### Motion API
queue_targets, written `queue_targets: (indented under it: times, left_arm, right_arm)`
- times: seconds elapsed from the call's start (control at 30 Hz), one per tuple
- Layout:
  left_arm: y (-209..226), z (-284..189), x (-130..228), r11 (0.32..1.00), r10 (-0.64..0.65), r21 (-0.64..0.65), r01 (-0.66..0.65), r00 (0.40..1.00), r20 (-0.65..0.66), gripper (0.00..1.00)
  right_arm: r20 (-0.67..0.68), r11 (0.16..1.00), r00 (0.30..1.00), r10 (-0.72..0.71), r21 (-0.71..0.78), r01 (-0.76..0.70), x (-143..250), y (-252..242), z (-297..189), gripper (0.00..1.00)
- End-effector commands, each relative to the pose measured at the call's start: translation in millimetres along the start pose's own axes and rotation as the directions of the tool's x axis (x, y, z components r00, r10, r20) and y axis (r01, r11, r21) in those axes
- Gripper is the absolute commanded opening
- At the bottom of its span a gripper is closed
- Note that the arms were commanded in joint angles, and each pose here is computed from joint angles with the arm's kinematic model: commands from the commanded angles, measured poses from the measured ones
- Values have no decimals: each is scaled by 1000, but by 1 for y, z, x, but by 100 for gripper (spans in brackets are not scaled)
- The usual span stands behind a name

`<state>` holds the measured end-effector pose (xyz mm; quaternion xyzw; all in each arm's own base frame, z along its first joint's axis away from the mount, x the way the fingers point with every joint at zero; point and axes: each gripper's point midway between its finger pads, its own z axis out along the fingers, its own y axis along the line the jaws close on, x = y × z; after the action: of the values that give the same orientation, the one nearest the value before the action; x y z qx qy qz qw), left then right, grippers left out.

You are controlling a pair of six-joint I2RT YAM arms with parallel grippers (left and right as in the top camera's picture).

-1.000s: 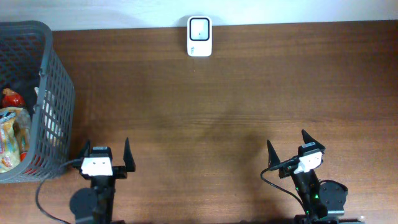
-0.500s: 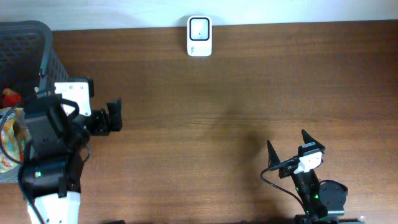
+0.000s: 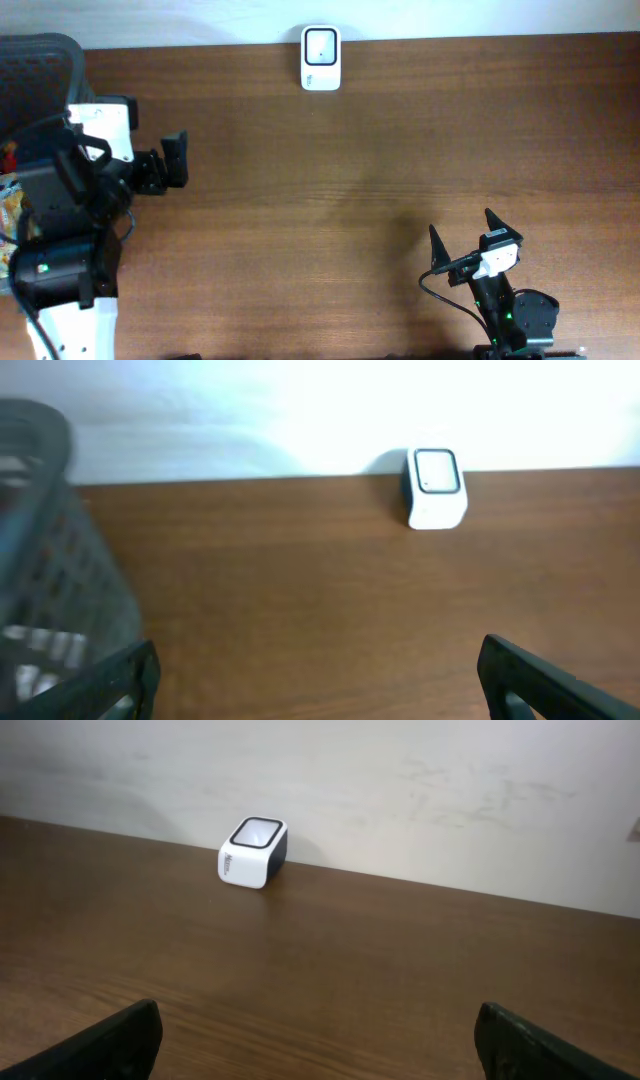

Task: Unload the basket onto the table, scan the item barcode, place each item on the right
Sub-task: 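Reach the left gripper into the grey basket and grasp the Pantene tube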

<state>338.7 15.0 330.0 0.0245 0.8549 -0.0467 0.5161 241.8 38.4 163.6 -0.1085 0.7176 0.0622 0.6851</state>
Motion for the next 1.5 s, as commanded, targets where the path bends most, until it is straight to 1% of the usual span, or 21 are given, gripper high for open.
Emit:
queue_targets:
  times: [0.0,0.1,0.27,0.4,0.63,0.7,0.77,0.87,0.93,1.0,1.2,1.27,1.3,1.33,1.4,1.47]
  left_arm:
    - [22,-17,-23,989,-13,-148,20,999,45,99]
    - [43,-23,-35,964,-18,-265,26,999,32,99]
    - [68,-21,-66,925,-39,-380,19,998,-46,99]
    - [72,-17,-84,923,-39,-385,20,998,-43,99]
    - [70,-18,-86,927,-42,-375,21,998,-49,99]
    - [69,-21,-91,927,-44,-374,21,998,-54,99]
    - [69,-28,-106,927,-40,-375,24,999,-34,99]
    - [69,-45,-137,920,-23,-391,38,999,41,99]
    - [84,-64,-152,872,-36,-482,83,994,107,99]
    - [100,-78,-158,827,-34,-551,108,989,142,99]
    - [163,-101,-155,721,-79,-668,186,979,188,99]
    - [185,-98,-155,724,-95,-657,211,973,208,99]
    - [198,-92,-149,728,-117,-649,220,973,199,99]
    - [208,-86,-141,730,-141,-645,225,974,180,97]
    - [232,-68,-112,725,-224,-646,236,969,103,89]
    - [252,-55,-79,705,-304,-667,241,952,23,84]
  right_arm:
    - [-1,1000,1000,4,4,-4,2,-1,0,99]
    - [-1,1000,1000,4,4,-4,2,-1,0,99]
    - [-1,1000,1000,4,4,-4,2,-1,0,99]
    - [-1,1000,1000,4,4,-4,2,-1,0,99]
    - [-1,1000,1000,4,4,-4,2,-1,0,99]
    - [-1,1000,1000,4,4,-4,2,-1,0,99]
    - [-1,1000,1000,4,4,-4,2,-1,0,99]
    - [-1,1000,1000,4,4,-4,2,-1,0,99]
    - [-1,1000,1000,4,4,-4,2,-1,0,99]
    - [-1,1000,1000,4,4,-4,2,-1,0,99]
    - [-1,1000,1000,4,4,-4,2,-1,0,99]
    - [-1,1000,1000,4,4,-4,2,-1,0,99]
    - [-1,1000,1000,4,4,-4,2,-1,0,99]
    - [-1,1000,1000,4,4,-4,2,-1,0,99]
    - [-1,1000,1000,4,4,-4,2,-1,0,99]
    - [-1,1000,1000,4,4,-4,2,-1,0,99]
